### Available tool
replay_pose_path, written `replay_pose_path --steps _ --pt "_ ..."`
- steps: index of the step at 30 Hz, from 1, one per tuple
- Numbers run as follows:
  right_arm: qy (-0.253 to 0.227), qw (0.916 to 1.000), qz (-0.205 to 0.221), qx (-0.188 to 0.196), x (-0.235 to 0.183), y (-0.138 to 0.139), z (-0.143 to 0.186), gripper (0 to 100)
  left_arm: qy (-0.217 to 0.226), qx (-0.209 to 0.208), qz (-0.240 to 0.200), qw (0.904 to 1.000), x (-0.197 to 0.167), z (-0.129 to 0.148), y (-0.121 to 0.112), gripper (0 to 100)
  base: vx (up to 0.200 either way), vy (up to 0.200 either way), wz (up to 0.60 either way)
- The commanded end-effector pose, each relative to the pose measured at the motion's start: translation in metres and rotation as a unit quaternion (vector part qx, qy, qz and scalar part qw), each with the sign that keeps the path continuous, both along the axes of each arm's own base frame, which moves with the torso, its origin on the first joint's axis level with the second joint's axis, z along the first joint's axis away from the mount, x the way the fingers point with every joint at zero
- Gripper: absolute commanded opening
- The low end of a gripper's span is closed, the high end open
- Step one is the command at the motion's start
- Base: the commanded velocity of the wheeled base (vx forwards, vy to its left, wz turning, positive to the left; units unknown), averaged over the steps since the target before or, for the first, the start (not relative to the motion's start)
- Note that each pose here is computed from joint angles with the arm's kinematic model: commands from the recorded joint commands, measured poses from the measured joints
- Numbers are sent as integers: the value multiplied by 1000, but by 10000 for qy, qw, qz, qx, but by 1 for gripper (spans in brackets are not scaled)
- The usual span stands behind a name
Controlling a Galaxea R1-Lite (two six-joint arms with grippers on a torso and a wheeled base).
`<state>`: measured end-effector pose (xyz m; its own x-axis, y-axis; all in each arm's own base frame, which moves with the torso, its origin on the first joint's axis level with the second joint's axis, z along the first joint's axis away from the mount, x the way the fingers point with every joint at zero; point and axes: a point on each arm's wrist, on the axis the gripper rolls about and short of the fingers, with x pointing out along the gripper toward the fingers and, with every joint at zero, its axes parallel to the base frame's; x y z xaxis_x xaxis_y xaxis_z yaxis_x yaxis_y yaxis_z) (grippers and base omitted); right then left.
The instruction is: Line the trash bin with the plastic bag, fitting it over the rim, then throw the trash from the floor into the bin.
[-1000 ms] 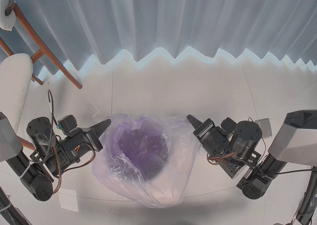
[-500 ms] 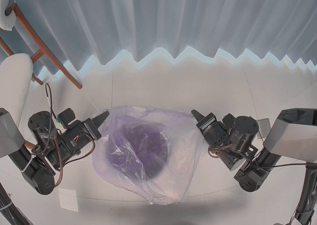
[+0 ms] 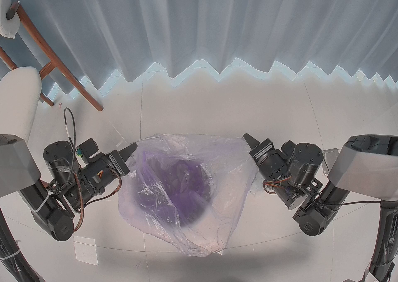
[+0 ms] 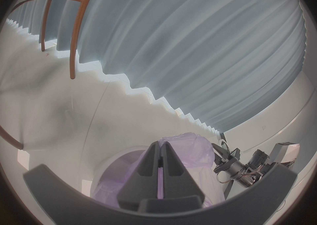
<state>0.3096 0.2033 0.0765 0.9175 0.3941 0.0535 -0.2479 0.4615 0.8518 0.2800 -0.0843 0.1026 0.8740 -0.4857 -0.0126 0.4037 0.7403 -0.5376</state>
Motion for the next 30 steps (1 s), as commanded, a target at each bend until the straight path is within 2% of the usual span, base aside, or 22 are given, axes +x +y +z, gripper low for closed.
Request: replay_pose_path --steps 1,3,5,11,17,21,28,30 --pt "-24 10000 -43 30 2 -2 -3 100 55 16 -3 10000 2 -4 0 0 0 0 0" --pt "-27 10000 -50 41 2 -2 -2 100 55 16 -3 10000 2 -4 0 0 0 0 0" --pt "-89 9999 105 104 -11 4 9 100 48 14 28 10000 2 -3 1 0 0 0 0" --pt "-91 9992 386 63 -29 15 13 100 -37 -16 235 9997 9 0 10 0 0 0 0" --pt "-332 9982 445 223 -38 12 36 100 -197 -68 664 9976 19 5 13 0 0 0 0" --pt "-737 9947 544 475 -53 5 70 100 -168 -77 916 9956 26 0 12 0 0 0 0" --pt "-502 9937 971 238 -68 5 58 100 -169 -78 1411 9898 43 -7 17 0 0 0 0" --pt "-361 9911 1277 110 -79 6 51 100 -140 -68 1510 9884 45 -10 17 0 0 0 0"
